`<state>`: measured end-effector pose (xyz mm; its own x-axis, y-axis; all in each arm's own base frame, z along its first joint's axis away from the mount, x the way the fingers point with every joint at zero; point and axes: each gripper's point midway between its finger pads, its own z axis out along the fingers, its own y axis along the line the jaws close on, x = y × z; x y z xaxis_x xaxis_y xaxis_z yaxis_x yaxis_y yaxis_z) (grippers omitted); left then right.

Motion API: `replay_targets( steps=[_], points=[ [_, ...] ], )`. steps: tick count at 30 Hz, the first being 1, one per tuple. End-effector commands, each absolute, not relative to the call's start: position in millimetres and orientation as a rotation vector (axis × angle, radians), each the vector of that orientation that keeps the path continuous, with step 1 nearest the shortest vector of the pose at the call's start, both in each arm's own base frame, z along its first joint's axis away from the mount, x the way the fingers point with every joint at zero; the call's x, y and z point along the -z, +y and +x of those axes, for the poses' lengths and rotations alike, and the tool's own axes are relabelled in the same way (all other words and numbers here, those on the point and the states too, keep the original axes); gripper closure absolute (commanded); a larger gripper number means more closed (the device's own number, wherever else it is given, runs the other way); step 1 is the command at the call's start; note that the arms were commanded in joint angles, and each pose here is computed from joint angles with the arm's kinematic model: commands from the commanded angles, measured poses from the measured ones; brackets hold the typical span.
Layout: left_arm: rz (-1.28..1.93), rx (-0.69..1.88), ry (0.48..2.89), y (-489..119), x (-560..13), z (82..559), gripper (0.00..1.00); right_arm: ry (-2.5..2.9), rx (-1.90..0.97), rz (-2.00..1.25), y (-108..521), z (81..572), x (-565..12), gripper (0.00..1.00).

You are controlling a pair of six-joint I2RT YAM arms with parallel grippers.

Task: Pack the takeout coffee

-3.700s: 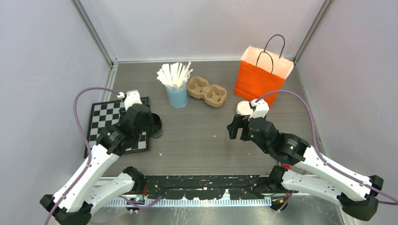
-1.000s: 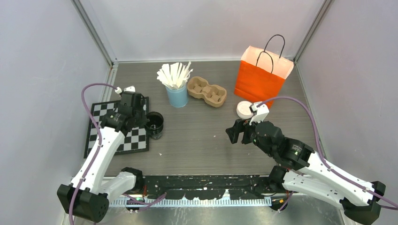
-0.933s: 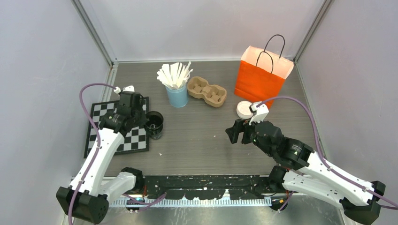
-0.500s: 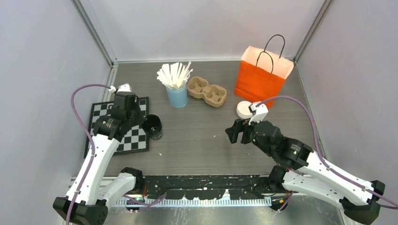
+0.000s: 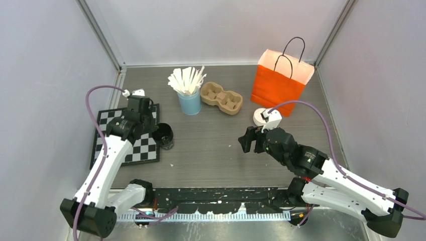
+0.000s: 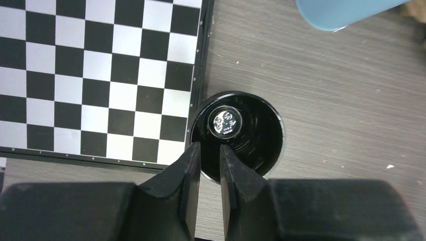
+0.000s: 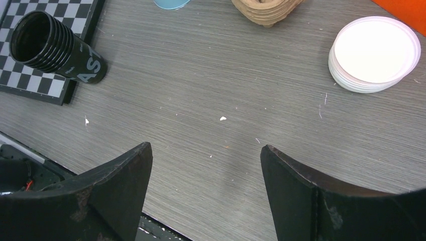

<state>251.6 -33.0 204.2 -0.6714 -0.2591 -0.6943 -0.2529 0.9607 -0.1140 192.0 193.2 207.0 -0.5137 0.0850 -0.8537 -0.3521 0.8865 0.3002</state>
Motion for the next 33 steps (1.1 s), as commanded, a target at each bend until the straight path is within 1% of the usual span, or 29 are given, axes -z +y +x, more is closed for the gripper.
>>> replay_targets(
  steps=[1,16,22,29,33],
  points=[
    [-0.321,-0.096,2.402,-23.8,-184.6,255.9,0.78,1.995,-0.597,-0.160,197.8,194.6,-220.1,0.17],
    [-0.338,-0.173,2.506,-13.2,-157.7,252.7,0.76,1.989,-0.567,-0.144,189.3,195.1,-220.0,0.17],
    [-0.326,-0.151,2.551,-17.6,-147.8,253.5,0.76,1.995,-0.562,-0.151,188.6,194.2,-221.1,0.17],
    [-0.320,-0.142,2.566,-19.7,-144.7,254.8,0.78,1.990,-0.560,-0.148,184.6,192.4,-222.3,0.17],
    [-0.316,-0.133,2.569,-21.2,-144.4,254.9,0.80,1.989,-0.559,-0.145,183.7,192.3,-222.2,0.17]
  ],
)
